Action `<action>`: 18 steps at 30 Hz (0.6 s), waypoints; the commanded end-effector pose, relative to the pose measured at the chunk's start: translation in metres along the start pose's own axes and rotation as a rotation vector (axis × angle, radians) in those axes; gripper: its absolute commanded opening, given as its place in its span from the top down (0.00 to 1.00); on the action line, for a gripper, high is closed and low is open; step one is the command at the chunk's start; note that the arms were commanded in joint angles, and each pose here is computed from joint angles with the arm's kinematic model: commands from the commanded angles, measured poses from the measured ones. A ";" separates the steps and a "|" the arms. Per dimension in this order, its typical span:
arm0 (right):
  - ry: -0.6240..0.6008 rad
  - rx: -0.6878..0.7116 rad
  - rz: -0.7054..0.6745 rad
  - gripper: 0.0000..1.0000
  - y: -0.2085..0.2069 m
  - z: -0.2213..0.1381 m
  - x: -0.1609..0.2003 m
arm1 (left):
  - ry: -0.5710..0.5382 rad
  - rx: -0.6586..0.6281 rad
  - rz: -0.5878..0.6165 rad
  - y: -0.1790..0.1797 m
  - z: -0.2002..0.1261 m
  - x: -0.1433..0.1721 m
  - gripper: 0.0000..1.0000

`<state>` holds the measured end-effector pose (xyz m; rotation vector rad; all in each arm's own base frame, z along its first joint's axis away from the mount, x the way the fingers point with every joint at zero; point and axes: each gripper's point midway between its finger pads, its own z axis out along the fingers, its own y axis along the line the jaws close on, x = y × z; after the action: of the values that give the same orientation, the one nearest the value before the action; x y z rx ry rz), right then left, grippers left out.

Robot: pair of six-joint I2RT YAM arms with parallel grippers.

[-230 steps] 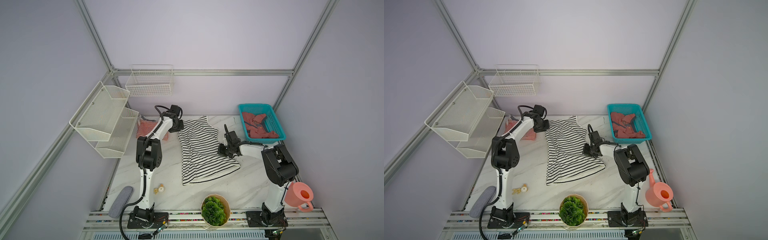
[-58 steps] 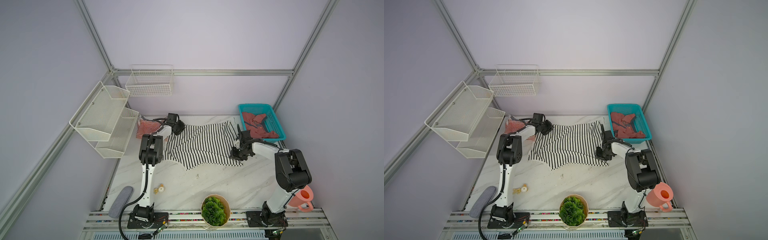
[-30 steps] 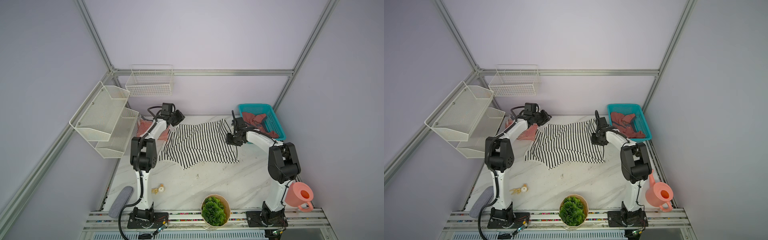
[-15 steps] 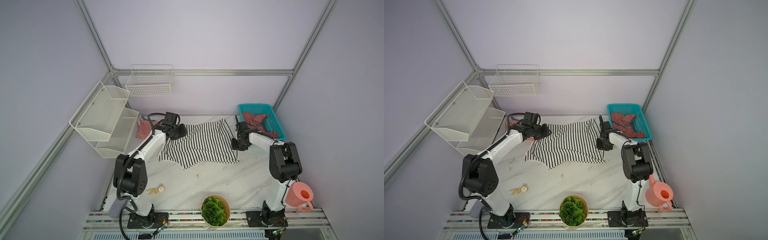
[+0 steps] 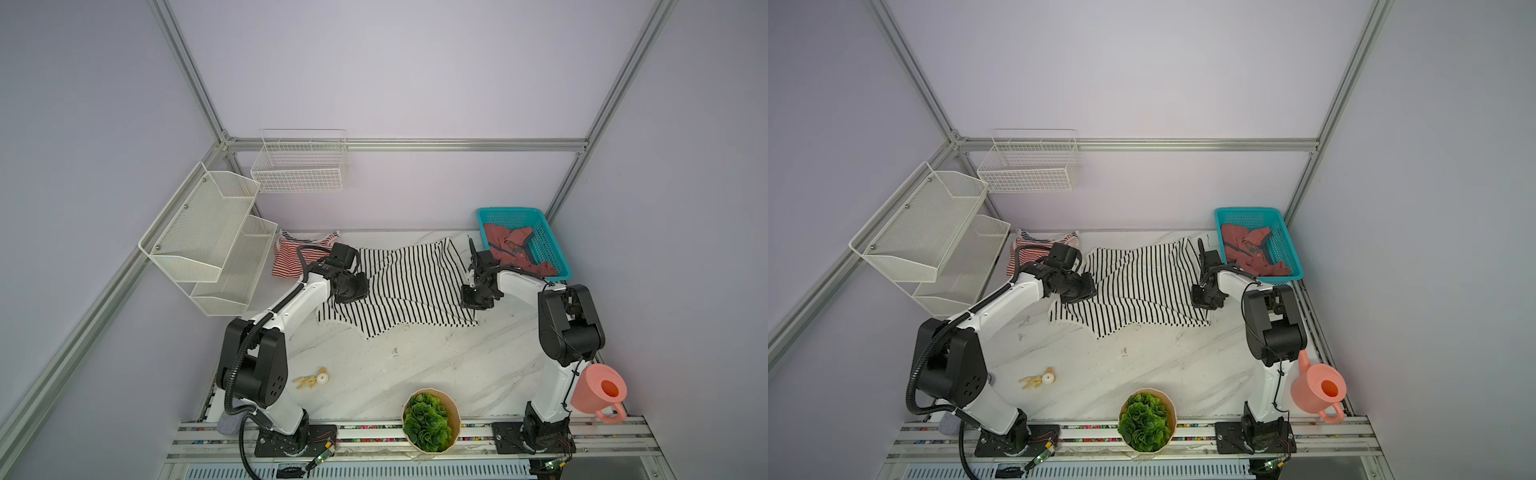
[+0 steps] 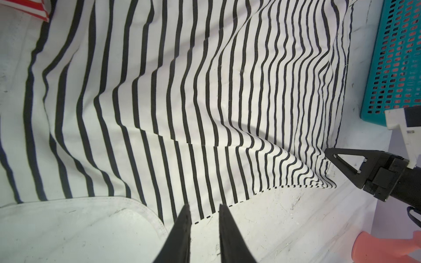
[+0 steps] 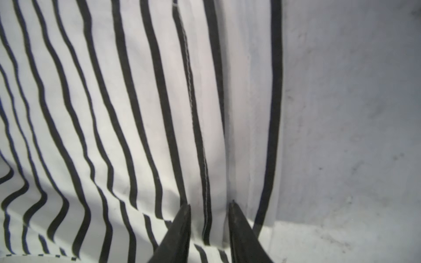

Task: Fold and stack tank tops
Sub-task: Smooth out the tank top at the center of the table.

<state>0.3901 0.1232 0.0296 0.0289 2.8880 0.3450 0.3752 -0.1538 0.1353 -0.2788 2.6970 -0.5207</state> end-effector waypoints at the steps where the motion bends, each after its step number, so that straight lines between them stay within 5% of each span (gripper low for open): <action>1: -0.024 -0.029 -0.019 0.84 0.007 -0.009 -0.004 | 0.004 -0.006 0.025 0.003 -0.004 0.010 0.77; 4: -0.041 -0.024 -0.014 1.00 0.007 -0.015 -0.007 | 0.012 -0.015 0.027 0.005 -0.004 0.013 0.77; 18: -0.142 0.069 0.079 1.00 -0.009 -0.054 -0.005 | 0.098 -0.116 0.153 0.016 0.000 0.051 0.77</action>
<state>0.3946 0.1122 0.0954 0.1204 2.7120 0.3124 0.3455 -0.1566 0.1222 -0.1573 2.7761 -0.4050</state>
